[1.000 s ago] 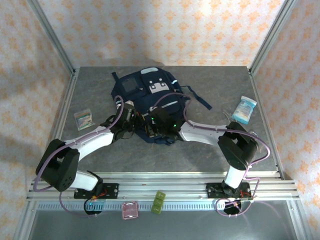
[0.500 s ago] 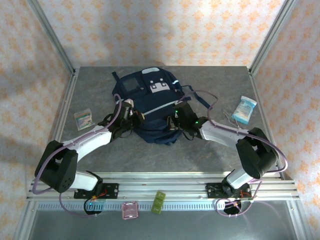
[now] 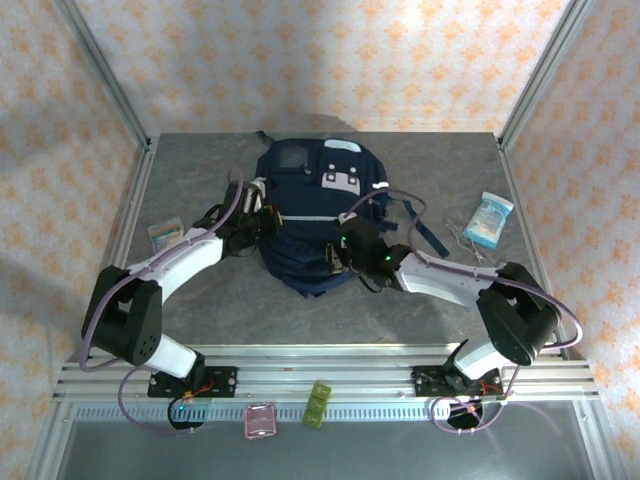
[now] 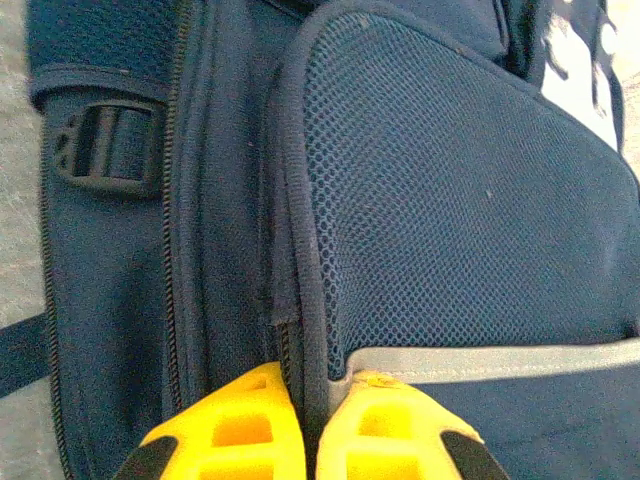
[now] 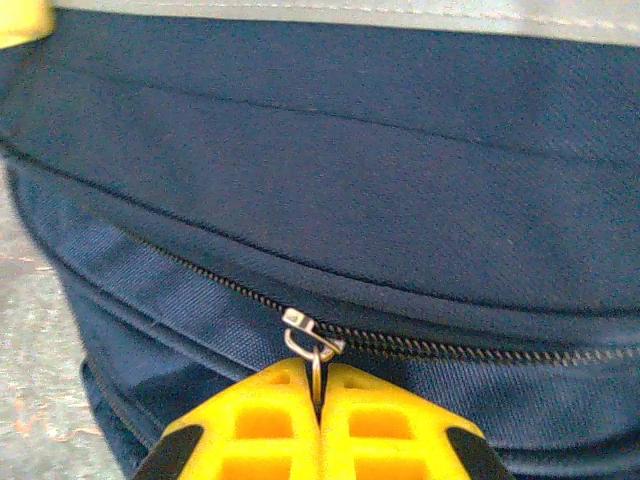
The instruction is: Pack the student bag
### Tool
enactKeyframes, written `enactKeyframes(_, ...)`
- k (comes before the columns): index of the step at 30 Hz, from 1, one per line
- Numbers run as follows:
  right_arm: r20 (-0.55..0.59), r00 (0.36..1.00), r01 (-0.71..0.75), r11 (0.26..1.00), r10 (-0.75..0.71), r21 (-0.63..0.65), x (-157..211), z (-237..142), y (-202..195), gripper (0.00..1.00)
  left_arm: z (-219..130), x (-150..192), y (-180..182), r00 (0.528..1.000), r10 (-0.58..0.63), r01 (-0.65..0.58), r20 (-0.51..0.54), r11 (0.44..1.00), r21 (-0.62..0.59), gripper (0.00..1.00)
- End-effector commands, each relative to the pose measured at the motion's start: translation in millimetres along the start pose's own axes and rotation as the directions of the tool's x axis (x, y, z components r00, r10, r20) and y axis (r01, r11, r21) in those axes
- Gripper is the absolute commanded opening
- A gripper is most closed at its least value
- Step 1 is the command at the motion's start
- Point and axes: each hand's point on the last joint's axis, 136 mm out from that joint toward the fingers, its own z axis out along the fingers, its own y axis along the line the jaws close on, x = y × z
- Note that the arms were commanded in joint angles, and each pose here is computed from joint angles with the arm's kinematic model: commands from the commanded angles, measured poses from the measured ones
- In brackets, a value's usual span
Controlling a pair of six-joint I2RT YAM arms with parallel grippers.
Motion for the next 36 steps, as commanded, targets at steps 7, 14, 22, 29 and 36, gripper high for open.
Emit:
enactKeyframes(7, -0.009, 0.999, -0.045, 0.981, 0.044, -0.189, -19.9, 22.3, 62.7, 0.00, -34.6, -58.9, 0.6, 0.976, -0.073, 0.073, 0.205, 0.997, 0.007, 0.45)
enactKeyframes(14, -0.020, 0.999, -0.034, 0.982, 0.031, -0.186, -13.3, 27.3, 59.9, 0.00, -43.4, 9.7, -6.1, 0.973, -0.184, 0.179, 0.142, 0.983, 0.046, 0.52)
enactKeyframes(22, -0.012, 0.999, -0.037, 0.981, 0.036, -0.188, -9.9, 25.0, 56.7, 0.00, -25.4, 43.5, -32.1, 0.943, -0.322, 0.310, 0.085, 0.942, 0.131, 0.56)
enactKeyframes(29, -0.021, 0.999, -0.041, 0.978, 0.038, -0.203, -6.4, 26.4, 60.6, 0.00, -7.9, 38.6, -34.2, 0.927, -0.359, 0.346, 0.107, 0.930, 0.126, 0.57)
enactKeyframes(36, -0.024, 0.999, -0.033, 0.979, 0.028, -0.202, -5.6, 24.9, 62.8, 0.00, 12.2, 37.3, -23.9, 0.930, -0.349, 0.344, 0.119, 0.937, 0.057, 0.28)
